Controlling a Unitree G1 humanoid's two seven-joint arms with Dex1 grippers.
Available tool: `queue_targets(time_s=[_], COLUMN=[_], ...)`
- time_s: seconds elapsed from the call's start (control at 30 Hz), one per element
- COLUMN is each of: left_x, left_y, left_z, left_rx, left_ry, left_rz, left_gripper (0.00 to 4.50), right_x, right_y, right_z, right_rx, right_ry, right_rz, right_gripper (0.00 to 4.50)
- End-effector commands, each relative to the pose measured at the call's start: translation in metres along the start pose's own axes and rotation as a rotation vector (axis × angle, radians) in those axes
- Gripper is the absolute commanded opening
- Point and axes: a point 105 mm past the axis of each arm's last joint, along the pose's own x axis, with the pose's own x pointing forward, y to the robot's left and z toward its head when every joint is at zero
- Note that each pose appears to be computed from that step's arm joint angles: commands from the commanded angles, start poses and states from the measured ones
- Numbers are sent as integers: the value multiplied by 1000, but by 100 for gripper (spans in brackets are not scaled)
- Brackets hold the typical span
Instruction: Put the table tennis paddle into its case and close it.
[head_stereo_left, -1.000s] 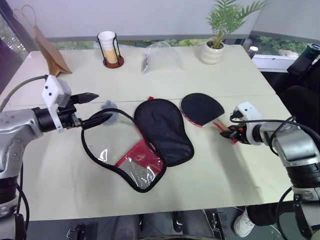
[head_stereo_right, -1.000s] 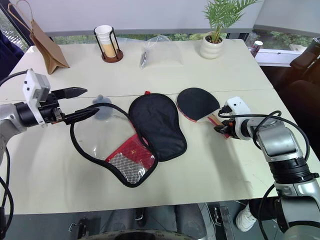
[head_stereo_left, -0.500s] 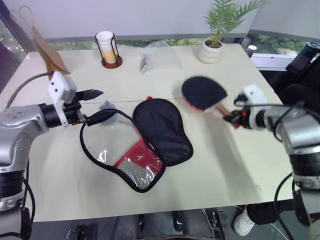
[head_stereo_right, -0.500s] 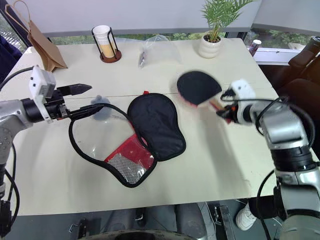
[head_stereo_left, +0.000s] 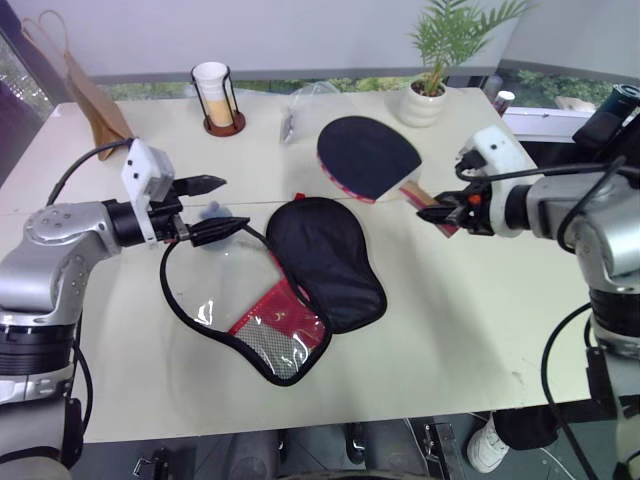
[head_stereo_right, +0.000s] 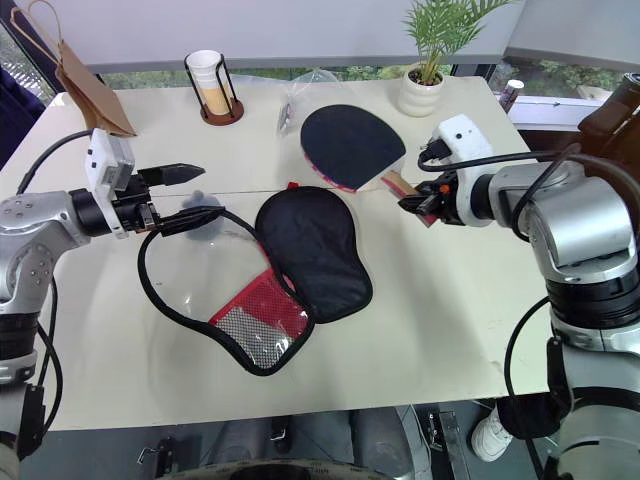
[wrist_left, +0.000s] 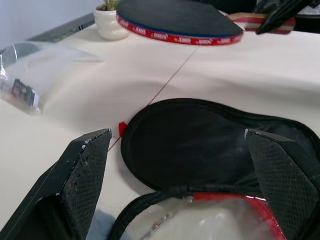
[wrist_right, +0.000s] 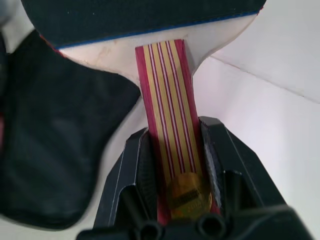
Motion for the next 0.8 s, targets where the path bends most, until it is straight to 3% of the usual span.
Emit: queue_targets(time_s=[0.03,0.47,0.8], left_x=[4,13,15], left_y=[1,1,-3], left_z=[13,6,1], left_rx=[52,26,5], left_ry=[-33,-23,2], left_rz=[-5,-49,-85], left_gripper=[444,444,444], right_x=[5,27,34], right_y=[24,50,59], right_z=[2,-30,-30], right_rx=[1,-22,46], right_ry=[4,182,246], right_rz=[8,77,87], right_gripper=[90,90,90])
